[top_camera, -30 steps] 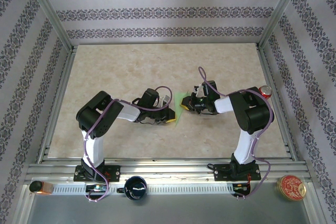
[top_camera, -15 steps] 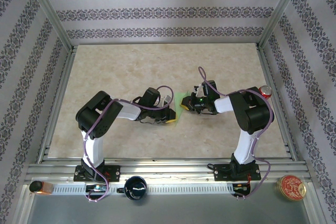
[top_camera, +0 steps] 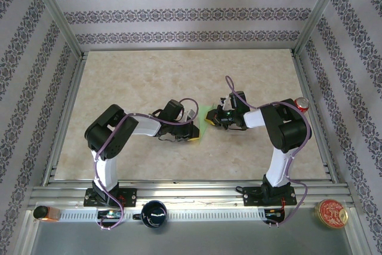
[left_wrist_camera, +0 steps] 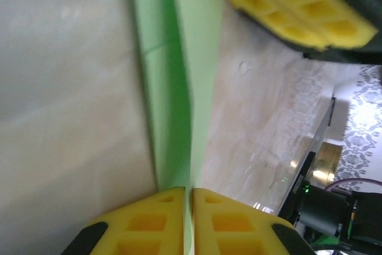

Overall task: Fold a paper plane with a square sheet of paper (pick it up from the middle)
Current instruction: Fold the wing for the fifth time at the center of the table.

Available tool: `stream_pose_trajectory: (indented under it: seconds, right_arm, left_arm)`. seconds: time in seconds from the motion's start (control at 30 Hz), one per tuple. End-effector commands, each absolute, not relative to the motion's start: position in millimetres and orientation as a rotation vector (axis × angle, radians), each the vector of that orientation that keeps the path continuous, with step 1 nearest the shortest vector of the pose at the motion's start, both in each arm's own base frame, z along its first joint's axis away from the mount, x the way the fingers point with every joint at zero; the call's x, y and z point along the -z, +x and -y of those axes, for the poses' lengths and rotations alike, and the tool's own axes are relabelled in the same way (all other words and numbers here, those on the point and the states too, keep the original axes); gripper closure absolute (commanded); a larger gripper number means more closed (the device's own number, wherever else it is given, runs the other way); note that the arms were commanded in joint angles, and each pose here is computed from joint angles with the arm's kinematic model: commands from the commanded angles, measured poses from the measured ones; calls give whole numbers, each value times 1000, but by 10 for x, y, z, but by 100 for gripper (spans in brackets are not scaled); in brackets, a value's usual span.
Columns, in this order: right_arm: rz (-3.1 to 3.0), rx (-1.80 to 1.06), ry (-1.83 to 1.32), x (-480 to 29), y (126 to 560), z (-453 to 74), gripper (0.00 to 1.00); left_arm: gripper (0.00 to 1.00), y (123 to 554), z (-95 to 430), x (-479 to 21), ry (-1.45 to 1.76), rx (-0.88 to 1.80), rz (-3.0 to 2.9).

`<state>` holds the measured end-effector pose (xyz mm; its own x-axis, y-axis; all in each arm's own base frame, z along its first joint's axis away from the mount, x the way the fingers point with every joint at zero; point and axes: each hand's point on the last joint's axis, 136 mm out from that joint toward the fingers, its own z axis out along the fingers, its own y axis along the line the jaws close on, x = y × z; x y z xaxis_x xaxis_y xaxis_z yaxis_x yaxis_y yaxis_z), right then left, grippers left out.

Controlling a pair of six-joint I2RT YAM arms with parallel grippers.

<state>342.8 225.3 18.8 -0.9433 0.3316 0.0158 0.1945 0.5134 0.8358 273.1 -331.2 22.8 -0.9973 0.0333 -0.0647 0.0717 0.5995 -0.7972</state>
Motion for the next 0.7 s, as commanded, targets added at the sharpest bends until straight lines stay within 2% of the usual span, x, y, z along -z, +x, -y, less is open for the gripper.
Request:
stream_pose_trajectory:
  seconds: [0.0, 0.13, 0.2, 0.47, 0.57, 0.67]
  right_arm:
    - [-2722, -1251, 518, 164, 3294, -2191, 92]
    - [-2740, -1231, 514, 187, 3274, -2180, 92]
    - [-2741, -1228, 513, 188, 3272, -2179, 92]
    - [-2746, -1222, 512, 192, 3265, -2184, 92]
    - [-2748, -1221, 511, 191, 3268, -2194, 92]
    - [-2748, -1220, 507, 188, 3271, -2198, 92]
  left_arm:
    - [87, 2341, 3047, 85, 32, 1208, -3005]
    - [85, 2376, 3077, -15, 42, 1221, -2972]
    - [89, 2376, 3090, -26, 51, 1225, -2973]
    - [89, 2380, 3066, -74, 62, 1188, -2958]
    - [91, 2491, 3018, -238, 51, 1123, -2889]
    - [98, 2627, 3011, -438, 43, 1089, -2813]
